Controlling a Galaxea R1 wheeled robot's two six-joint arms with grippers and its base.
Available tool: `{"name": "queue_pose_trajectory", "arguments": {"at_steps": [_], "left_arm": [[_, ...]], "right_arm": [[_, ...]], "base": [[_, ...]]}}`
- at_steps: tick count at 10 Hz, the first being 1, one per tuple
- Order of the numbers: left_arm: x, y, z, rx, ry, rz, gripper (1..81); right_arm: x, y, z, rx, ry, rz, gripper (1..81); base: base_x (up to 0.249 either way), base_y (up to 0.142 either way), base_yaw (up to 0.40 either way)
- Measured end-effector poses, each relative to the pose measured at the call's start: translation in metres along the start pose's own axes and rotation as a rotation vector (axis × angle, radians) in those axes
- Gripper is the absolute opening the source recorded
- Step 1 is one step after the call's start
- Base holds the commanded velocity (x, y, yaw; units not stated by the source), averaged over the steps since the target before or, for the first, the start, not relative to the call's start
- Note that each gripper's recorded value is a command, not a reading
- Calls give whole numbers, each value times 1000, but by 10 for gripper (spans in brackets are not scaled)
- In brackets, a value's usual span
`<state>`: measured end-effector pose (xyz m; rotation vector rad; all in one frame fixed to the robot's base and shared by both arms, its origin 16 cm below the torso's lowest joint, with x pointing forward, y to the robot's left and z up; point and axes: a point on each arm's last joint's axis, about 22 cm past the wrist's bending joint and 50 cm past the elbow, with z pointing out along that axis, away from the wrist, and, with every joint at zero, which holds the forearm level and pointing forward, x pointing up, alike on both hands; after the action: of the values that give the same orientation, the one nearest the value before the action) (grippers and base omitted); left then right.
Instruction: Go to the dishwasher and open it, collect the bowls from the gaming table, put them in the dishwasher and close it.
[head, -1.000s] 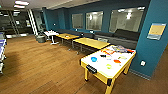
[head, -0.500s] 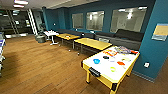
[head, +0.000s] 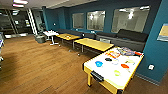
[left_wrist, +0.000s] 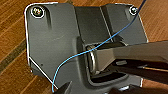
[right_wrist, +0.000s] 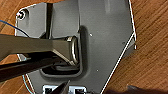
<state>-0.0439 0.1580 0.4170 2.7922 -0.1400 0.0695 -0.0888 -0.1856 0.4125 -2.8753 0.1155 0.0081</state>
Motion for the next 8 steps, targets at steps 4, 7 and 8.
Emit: {"name": "queue_pose_trajectory", "arguments": {"at_steps": [4,7,8], "left_arm": [[1,-1,0,1,1,1,811],[5,1,1,-2,3,1,811],[1,1,0,-2,-1,0,811]], "right_arm": [[0,-1,0,1,0,0,811],[4,-1,0,1,2,-1,811],[2,-1,0,1,1,0,811]], "base": [[192,0,0],[128,20,0],[105,72,0]]}}
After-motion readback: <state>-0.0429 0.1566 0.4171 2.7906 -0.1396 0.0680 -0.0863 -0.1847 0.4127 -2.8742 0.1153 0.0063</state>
